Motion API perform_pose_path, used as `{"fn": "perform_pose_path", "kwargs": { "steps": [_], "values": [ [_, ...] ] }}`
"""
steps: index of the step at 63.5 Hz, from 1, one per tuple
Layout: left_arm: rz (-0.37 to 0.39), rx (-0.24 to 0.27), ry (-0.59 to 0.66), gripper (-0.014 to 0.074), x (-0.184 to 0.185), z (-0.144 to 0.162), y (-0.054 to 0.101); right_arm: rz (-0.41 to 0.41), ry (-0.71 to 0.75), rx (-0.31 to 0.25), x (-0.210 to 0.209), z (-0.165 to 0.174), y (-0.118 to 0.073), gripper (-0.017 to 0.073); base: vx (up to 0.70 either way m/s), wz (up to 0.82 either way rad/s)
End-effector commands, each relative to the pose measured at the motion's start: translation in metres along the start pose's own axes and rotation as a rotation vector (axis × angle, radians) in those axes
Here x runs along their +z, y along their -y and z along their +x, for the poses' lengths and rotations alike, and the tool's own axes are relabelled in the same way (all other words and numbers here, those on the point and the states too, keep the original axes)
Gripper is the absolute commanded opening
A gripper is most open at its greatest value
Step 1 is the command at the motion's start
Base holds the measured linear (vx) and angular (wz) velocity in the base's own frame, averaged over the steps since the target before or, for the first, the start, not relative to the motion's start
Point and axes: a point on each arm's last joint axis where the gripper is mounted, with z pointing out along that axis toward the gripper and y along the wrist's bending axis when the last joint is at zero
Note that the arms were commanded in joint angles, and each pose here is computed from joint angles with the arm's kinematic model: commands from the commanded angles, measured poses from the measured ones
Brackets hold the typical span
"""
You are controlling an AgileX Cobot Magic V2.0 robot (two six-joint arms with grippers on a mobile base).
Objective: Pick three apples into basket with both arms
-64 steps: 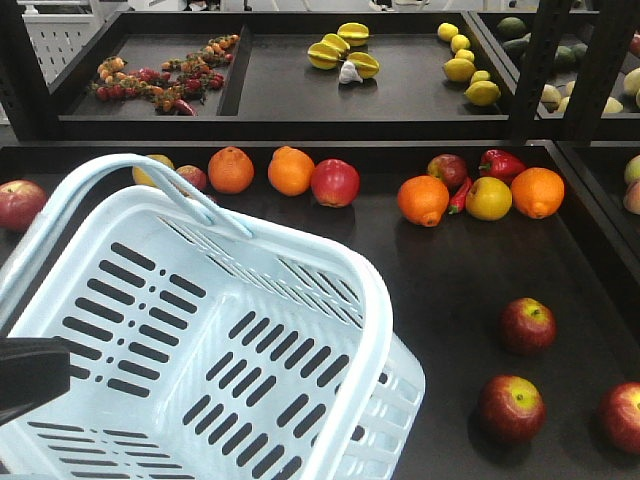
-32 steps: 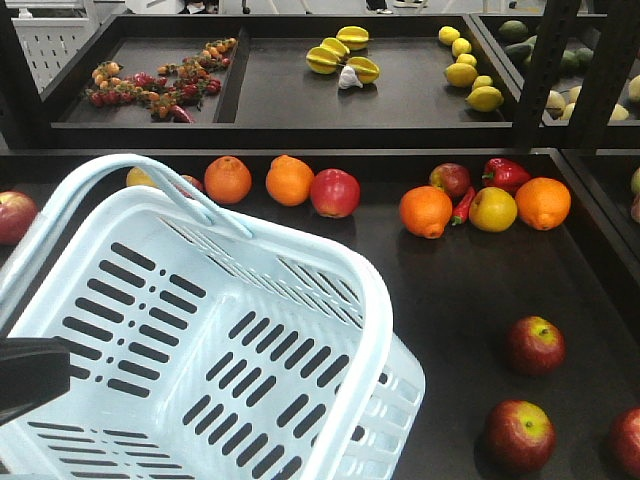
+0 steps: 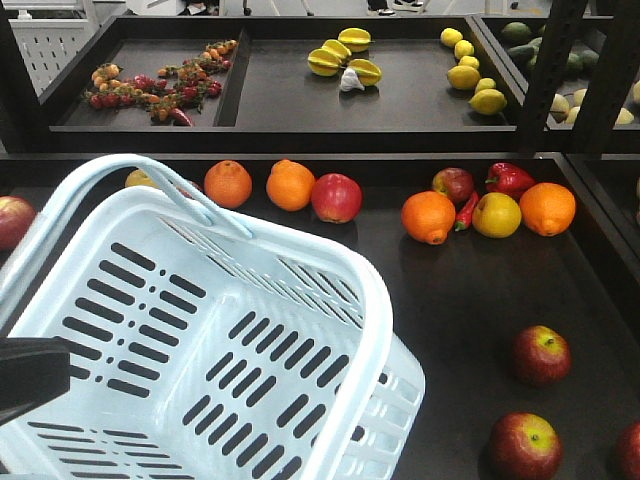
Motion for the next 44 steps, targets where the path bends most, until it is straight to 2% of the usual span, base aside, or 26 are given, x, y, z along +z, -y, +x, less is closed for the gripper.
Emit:
{"fn": "perform_pose_path", "kwargs": {
  "steps": [1, 44],
  "values": [
    [0.042, -0.024, 0.107, -0.0008, -0.0059, -0.0128, 0.0076, -0.006, 0.076, -0.011, -0.0009, -0.0054, -0.0006, -0.0005, 0.0, 0.01],
    [0.042, -0.024, 0.107, -0.0008, -0.0059, -0.0128, 0.0076, -0.006, 0.076, -0.011, -0.0009, -0.0054, -0.0006, -0.0005, 0.0, 0.0]
  ]
}}
